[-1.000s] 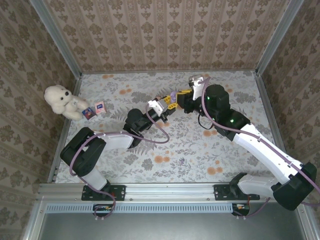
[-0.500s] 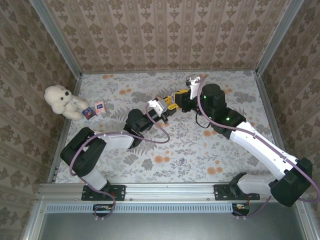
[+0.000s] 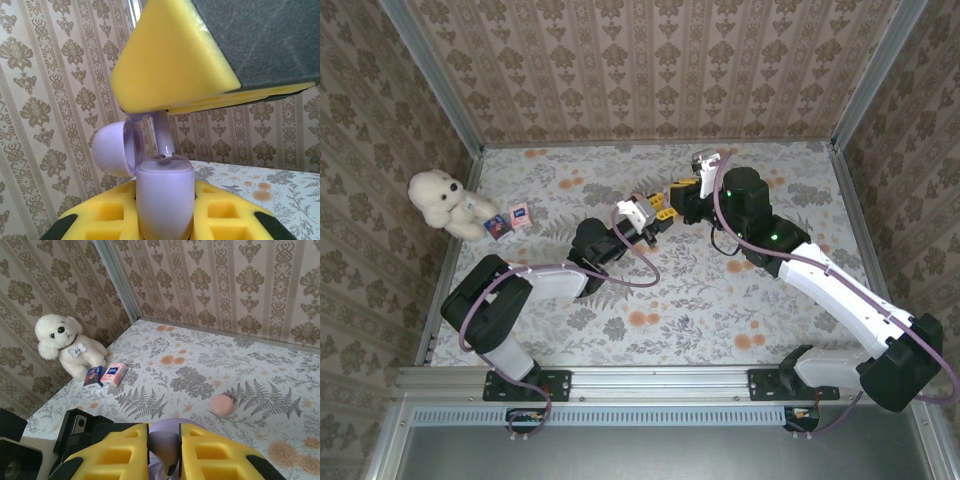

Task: Insert wireless bluetooth earbuds into charging case

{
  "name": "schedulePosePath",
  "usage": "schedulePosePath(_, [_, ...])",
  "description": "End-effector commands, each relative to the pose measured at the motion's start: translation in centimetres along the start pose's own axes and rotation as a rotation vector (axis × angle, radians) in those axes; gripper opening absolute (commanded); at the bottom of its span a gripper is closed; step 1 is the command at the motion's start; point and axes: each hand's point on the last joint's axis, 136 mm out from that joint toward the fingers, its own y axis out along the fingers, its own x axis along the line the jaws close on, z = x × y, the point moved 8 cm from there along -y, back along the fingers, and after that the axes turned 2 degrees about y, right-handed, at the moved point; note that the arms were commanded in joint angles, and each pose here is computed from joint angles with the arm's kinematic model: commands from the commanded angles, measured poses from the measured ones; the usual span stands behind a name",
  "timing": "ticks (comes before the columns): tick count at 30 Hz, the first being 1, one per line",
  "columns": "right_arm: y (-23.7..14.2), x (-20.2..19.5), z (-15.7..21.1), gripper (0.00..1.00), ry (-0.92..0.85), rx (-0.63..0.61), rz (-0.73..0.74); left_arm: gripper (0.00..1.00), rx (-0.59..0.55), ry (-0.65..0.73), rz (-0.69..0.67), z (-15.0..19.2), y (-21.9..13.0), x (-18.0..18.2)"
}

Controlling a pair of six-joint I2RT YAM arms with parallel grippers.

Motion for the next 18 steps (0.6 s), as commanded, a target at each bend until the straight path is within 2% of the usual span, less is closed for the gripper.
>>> schedulePosePath(1, [-0.7, -0.1, -0.1, 0.19, 0.016, -0.018, -0.008, 0.00, -0.091, 0.010, 0.006, -2.7, 0.4, 0.0])
schedulePosePath(18, [-0.3, -0.3, 1.0, 0.19, 0.006, 0.033, -0.031, 0.00, -0.101, 0.005, 0.008, -3.0, 0.6, 0.2])
